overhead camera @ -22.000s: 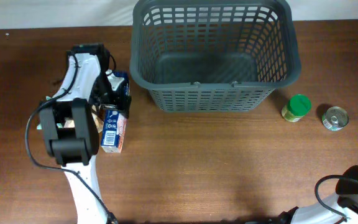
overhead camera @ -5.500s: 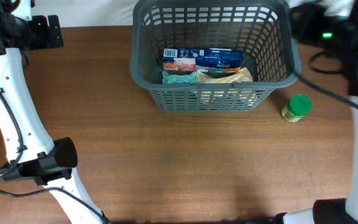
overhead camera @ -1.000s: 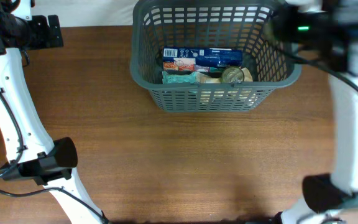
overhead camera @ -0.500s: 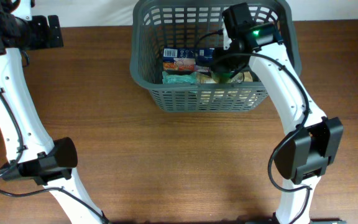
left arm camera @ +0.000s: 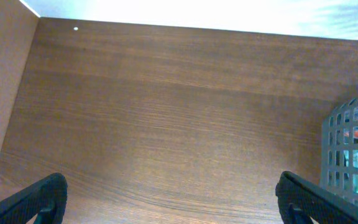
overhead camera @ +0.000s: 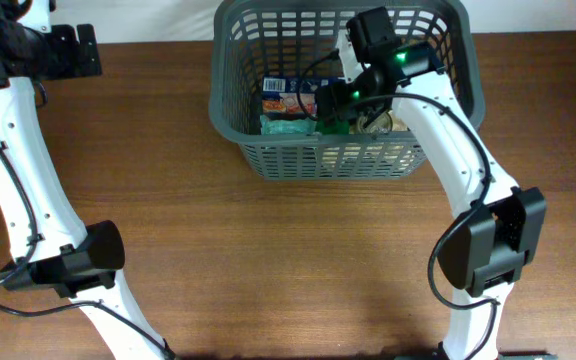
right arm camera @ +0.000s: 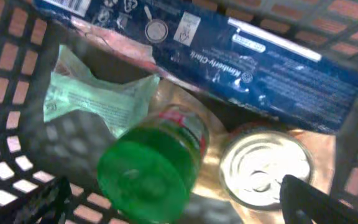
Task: Pack container
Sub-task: 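Lower the spice jar into the basket and open the right gripper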
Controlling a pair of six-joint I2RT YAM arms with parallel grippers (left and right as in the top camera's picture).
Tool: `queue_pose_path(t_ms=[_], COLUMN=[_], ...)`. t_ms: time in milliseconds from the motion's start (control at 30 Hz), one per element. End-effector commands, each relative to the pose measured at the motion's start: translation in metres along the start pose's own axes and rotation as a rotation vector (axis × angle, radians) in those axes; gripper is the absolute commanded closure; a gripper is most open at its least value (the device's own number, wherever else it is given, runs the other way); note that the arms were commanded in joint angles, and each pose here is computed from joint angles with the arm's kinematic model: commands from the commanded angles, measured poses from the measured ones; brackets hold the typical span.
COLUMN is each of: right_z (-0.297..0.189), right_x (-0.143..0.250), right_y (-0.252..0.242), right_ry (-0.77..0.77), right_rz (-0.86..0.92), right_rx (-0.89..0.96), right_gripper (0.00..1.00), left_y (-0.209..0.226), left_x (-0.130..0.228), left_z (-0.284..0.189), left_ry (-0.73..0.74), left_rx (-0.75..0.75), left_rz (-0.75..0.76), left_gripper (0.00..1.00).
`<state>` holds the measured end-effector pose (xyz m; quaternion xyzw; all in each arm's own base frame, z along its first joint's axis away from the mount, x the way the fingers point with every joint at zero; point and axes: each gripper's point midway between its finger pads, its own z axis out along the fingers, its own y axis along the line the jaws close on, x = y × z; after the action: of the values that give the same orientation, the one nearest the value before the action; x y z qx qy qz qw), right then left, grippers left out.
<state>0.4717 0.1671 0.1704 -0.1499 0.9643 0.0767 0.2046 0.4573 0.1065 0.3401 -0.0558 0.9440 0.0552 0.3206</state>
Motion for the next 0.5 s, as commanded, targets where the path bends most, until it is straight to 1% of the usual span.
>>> queue_pose_path(t_ms=[0,33,67,100,133,167,233,300,333,367,467], right_z=[-0.086,-0.121,-0.143,-0.180,-0.206,-0.239,-0.287,-0.307,-0.328,-0.336,-0.381], right_x=[-0.034,-0.042,-0.046,-0.050,-0.051,-0.048,-0.034,-0.024,-0.009,-0.003,0.029], right_y=[-0.021,-0.039,-0.052,-0.075,-0.091,-0.111,-0.146,-0.162,-0.174,-0.176,-0.157], right_ry=[-0.175,-0.234,-0.273,-0.340,-0.387,-0.443,-0.509,-0.530,-0.545,-0.554,-0.603], right_rz=[-0.019,0.007,0.025,0.070,0.098,0.138,0.215,0.252,0.289,0.299,0.307], right_rx=[0.058,0.121,0.165,0.239,0.283,0.339,0.438,0.472,0.502,0.508,0.520], right_gripper=[0.04,0.05,0.06,0.07,0.07,0.07,0.07,0.07,0.07,0.07,0.07], left_y=[0.000,0.000,0.000,0.000,0.000,0.000,0.000,0.000,0.000,0.000,0.000], left_x=[0.001,0.001,0.001,0.001,0.001,0.001,0.001,0.001,0.001,0.001,0.001], left_z=[0.003,0.003,0.003,0.003,0.003,0.003,0.003,0.003,0.003,0.003,0.003], left_ry=[0.007,0.007,0.007,0.007,0.007,0.007,0.008,0.007,0.007,0.007,0.007], left_rx=[0.004,0.004,0.004,0.004,0.004,0.004,0.004,0.004,0.004,0.004,0.004], left_rz=[-0.010,-0.011,-0.011,-0.011,-0.011,-0.010,-0.011,-0.010,-0.011,-0.010,-0.011], left_gripper=[0.01,0.01,0.01,0.01,0.01,0.01,0.01,0.01,0.01,0.01,0.01])
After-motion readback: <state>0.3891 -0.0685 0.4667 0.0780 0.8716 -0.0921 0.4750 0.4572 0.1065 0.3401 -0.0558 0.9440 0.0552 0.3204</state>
